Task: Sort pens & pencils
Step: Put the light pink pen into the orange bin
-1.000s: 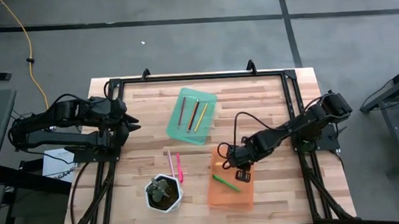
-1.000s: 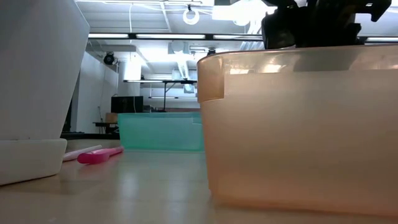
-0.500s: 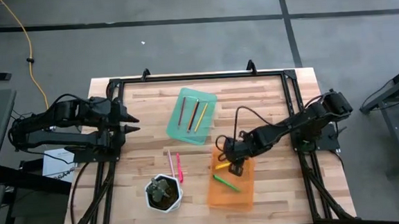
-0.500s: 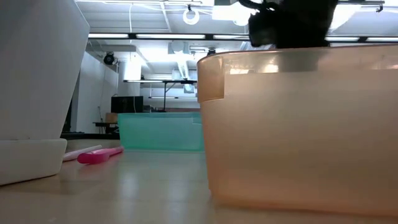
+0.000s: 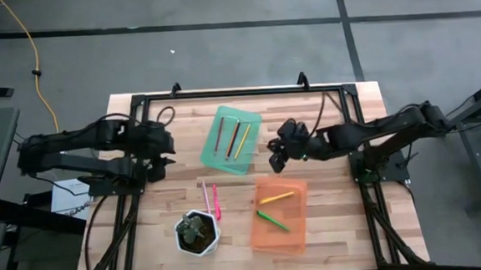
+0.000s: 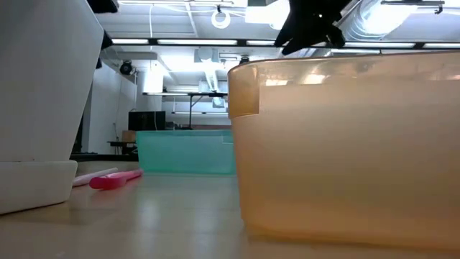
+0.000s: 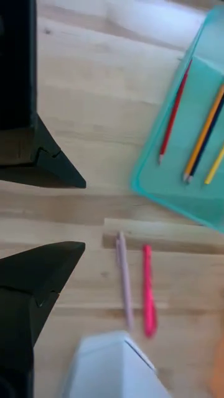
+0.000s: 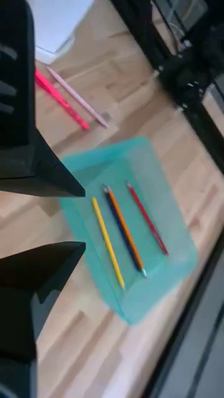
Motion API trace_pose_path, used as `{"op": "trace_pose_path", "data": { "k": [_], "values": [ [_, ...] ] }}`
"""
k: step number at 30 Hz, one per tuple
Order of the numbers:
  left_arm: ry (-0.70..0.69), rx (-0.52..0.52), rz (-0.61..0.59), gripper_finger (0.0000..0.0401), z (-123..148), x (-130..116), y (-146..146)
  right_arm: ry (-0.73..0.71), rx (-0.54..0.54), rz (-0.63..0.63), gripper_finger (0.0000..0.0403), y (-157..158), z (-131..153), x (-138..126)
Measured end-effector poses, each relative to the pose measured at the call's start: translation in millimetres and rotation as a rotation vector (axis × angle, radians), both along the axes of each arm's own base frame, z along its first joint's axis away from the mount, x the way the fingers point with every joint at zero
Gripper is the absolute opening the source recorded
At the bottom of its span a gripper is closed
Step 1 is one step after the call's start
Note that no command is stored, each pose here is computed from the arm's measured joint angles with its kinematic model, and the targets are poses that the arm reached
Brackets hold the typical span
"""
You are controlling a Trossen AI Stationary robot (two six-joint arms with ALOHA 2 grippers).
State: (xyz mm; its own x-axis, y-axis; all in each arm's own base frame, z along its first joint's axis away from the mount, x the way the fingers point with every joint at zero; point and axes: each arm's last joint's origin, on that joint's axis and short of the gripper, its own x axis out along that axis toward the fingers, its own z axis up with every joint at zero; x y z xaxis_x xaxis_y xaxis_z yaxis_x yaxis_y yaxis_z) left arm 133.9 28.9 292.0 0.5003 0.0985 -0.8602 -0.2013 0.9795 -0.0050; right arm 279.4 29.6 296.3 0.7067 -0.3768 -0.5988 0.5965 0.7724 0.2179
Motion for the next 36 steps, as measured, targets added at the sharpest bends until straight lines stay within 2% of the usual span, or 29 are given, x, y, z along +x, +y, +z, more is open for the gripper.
{"op": "trace_pose_path", "data": {
  "k": [9, 13, 19, 24, 27, 32, 36],
  "values": [
    [0.111, 0.086, -0.193, 0.0138, -12.7, 19.4, 4.4, 0.032, -0.109, 0.023, 0.0117, -17.6, 18.2, -20.9],
    [0.156, 0.155, -0.291, 0.0138, -17.0, 25.3, 6.5, 0.02, -0.132, 0.02, 0.0117, -24.4, 24.9, -26.9],
    [0.292, 0.253, -0.484, 0.0138, -31.8, 40.4, 11.4, -0.08, -0.127, -0.052, 0.0118, -40.9, 40.4, -35.5],
    [0.34, 0.295, -0.608, 0.0138, -42.5, 54.0, 14.6, -0.165, -0.113, -0.134, 0.0118, -56.6, 51.9, -43.5],
    [0.33, 0.298, -0.624, 0.0138, -46.9, 61.8, 16.1, -0.176, -0.109, -0.165, 0.0118, -62.5, 53.0, -44.7],
    [0.299, 0.23, -0.6, 0.0138, -52.3, 69.3, 16.0, -0.168, -0.108, -0.19, 0.0118, -68.5, 51.6, -44.4],
    [0.27, 0.162, -0.501, 0.0138, -55.3, 74.8, 16.1, -0.165, -0.118, -0.205, 0.0118, -71.2, 51.7, -44.9]
  ]
}}
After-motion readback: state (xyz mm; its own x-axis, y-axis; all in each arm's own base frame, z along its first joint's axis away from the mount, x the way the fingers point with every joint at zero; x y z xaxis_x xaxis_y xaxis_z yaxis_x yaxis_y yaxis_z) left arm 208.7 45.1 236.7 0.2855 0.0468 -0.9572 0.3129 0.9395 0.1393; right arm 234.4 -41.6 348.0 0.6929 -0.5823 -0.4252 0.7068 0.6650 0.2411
